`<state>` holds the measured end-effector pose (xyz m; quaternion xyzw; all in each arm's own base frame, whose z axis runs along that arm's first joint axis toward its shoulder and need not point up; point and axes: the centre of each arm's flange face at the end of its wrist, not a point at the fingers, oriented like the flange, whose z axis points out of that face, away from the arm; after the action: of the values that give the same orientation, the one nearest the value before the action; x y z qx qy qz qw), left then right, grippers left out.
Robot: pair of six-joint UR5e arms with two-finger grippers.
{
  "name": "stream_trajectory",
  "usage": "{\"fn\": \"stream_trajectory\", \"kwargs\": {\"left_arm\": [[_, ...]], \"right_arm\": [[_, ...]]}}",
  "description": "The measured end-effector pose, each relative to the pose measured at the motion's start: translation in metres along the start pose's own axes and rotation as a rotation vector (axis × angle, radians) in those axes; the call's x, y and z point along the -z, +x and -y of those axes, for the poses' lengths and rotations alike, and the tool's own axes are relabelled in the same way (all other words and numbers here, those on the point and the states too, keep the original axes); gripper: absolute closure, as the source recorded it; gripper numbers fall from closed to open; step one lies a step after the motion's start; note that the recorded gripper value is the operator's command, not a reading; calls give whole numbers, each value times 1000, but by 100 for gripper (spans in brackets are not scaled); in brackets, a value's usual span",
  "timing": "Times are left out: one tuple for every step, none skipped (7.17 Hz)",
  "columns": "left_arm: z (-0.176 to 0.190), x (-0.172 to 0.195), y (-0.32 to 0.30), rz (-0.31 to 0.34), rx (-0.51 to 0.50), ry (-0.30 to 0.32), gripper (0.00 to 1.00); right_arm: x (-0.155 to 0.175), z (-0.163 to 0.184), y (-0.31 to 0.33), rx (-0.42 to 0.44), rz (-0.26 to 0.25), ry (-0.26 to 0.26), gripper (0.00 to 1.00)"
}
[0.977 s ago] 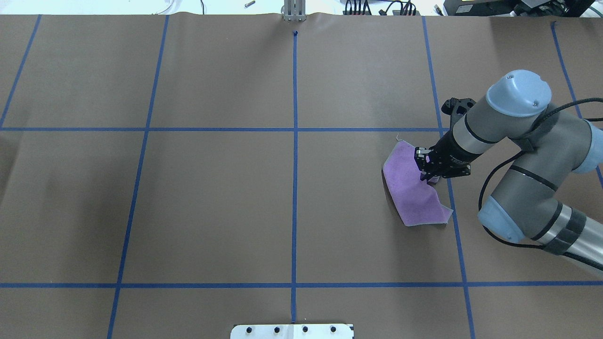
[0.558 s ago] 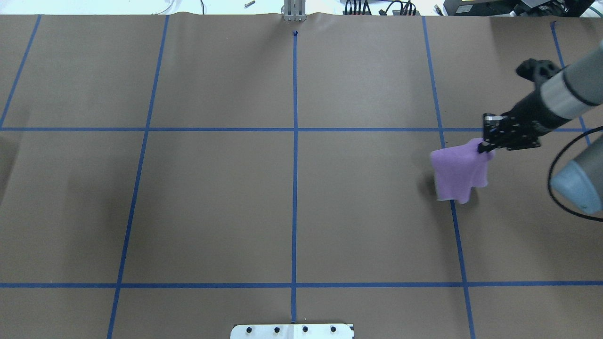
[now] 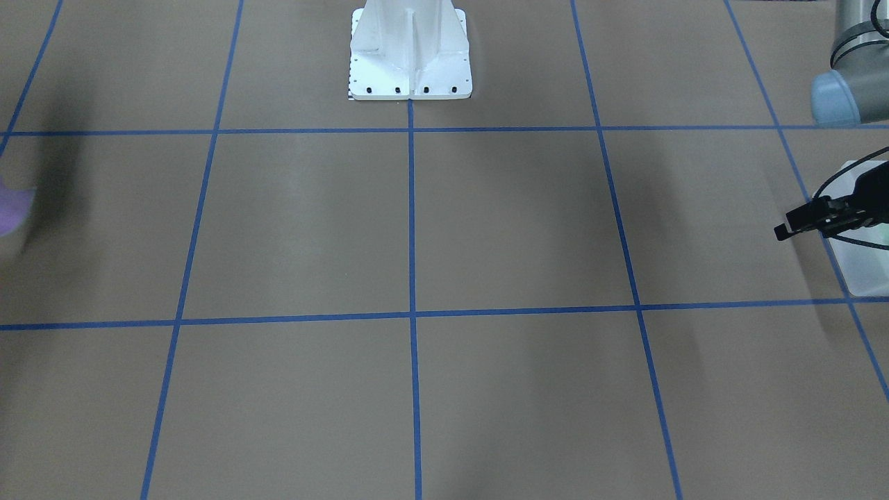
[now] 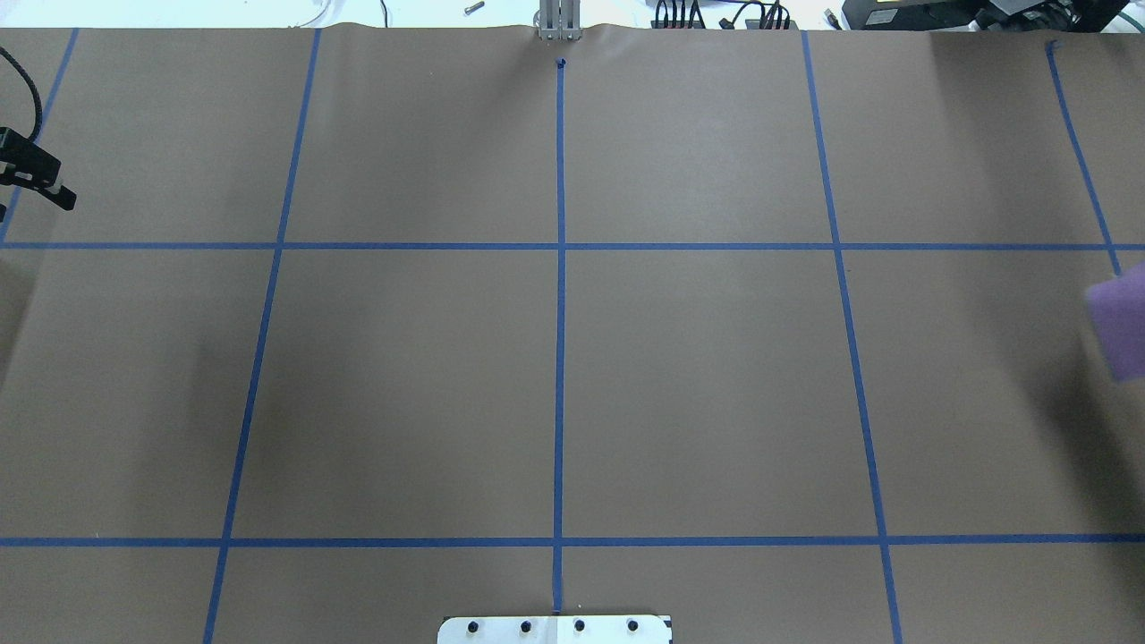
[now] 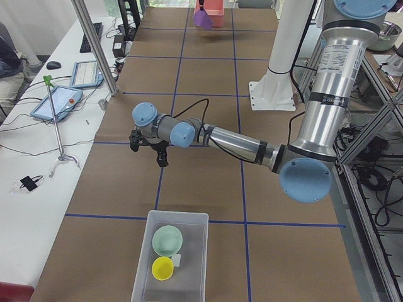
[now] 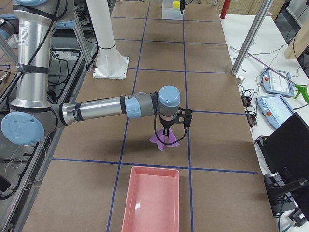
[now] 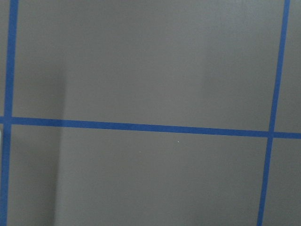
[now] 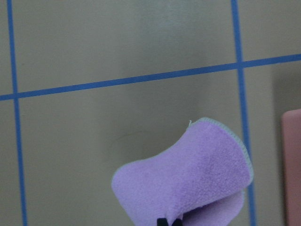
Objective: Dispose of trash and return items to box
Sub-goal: 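Lower the cloth into the pink bin and open the right gripper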
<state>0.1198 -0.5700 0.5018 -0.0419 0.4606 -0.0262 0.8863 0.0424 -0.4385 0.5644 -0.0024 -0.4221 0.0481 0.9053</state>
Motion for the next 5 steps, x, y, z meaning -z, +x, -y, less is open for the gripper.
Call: {"fn": "stream_trajectory", "kwargs": {"left_arm": [[-1, -2, 3, 1, -1, -1, 4], [-1, -2, 5, 1, -2, -1, 4], [-1, -2, 5, 1, -2, -1, 4], [-1, -2, 6, 1, -3, 0, 4], [-1, -2, 6, 0, -4, 2, 3]], "right_arm": [[38, -7, 54, 52, -74, -10, 100], [71, -13, 92, 95, -150, -33, 100], [86, -18, 122, 112, -191, -70, 100], [82, -19, 146, 112, -199, -100, 100], [69, -17, 169, 113, -200, -110, 100]]}}
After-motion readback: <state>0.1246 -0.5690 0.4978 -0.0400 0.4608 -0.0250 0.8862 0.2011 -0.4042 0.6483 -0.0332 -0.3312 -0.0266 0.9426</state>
